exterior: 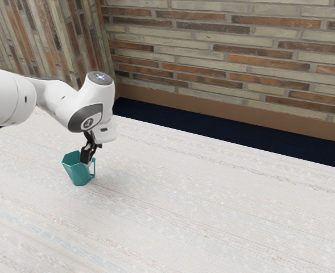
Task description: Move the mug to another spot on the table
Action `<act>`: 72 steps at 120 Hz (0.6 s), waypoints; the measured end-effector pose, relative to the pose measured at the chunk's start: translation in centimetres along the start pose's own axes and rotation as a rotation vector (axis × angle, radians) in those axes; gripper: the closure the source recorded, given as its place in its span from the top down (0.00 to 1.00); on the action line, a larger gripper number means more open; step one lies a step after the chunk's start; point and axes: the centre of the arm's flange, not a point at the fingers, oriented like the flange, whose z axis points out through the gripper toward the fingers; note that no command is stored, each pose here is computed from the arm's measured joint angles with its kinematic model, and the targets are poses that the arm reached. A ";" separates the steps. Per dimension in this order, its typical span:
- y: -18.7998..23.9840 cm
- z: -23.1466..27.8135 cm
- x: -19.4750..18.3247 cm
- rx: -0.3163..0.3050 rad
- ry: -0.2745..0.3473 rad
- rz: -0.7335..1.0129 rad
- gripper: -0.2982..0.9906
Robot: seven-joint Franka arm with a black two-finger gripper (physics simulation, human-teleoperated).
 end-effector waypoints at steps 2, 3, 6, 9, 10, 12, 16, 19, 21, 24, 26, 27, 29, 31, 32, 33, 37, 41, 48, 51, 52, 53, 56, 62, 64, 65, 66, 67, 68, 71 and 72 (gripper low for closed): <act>0.0 0.2 0.0 0.001 0.001 -0.001 0.77; 0.0 0.2 0.0 0.001 0.002 -0.002 0.77; 0.0 0.5 0.0 0.001 0.006 -0.005 0.77; 0.0 0.7 0.1 0.000 0.010 -0.009 0.77; 0.0 0.8 0.1 0.000 0.011 -0.010 0.77; 0.0 0.9 0.1 0.001 0.015 -0.014 0.77; 0.0 1.2 0.0 0.001 0.020 -0.021 0.77; -0.1 1.4 -0.1 0.000 0.024 -0.028 0.77; -0.1 1.5 -0.1 -0.001 0.027 -0.032 0.77; -0.1 1.7 -0.1 -0.003 0.031 -0.038 0.77; -0.2 1.8 -0.2 -0.004 0.034 -0.042 0.77; -0.2 1.9 -0.2 -0.004 0.035 -0.044 0.77; -0.2 2.0 -0.2 -0.004 0.038 -0.048 0.77; -0.2 2.1 -0.3 -0.003 0.041 -0.052 0.77; -0.2 2.2 -0.3 -0.003 0.043 -0.054 0.77; -0.3 2.2 -0.3 -0.003 0.044 -0.056 0.77; -0.3 2.4 -0.4 -0.002 0.048 -0.063 0.77; -0.4 2.7 -0.5 -0.002 0.050 -0.070 0.77; -0.5 3.2 -0.7 -0.004 0.052 -0.080 0.77; -0.5 3.4 -0.8 -0.006 0.053 -0.084 0.77; -0.5 3.5 -0.8 -0.006 0.053 -0.085 0.77; -0.5 3.6 -0.8 -0.007 0.053 -0.087 0.77; -0.5 3.8 -0.9 -0.008 0.053 -0.089 0.77; -0.5 4.2 -0.8 -0.012 0.055 -0.096 0.77; -0.5 4.3 -0.8 -0.014 0.056 -0.099 0.77; -0.5 4.3 -0.8 -0.014 0.057 -0.100 0.77; -0.5 4.4 -0.8 -0.015 0.058 -0.101 0.77; -0.5 4.4 -0.8 -0.016 0.058 -0.102 0.77; -0.5 4.5 -0.8 -0.017 0.059 -0.104 0.77; -0.6 4.6 -0.7 -0.017 0.060 -0.107 0.77; -0.6 4.6 -0.7 -0.018 0.061 -0.108 0.77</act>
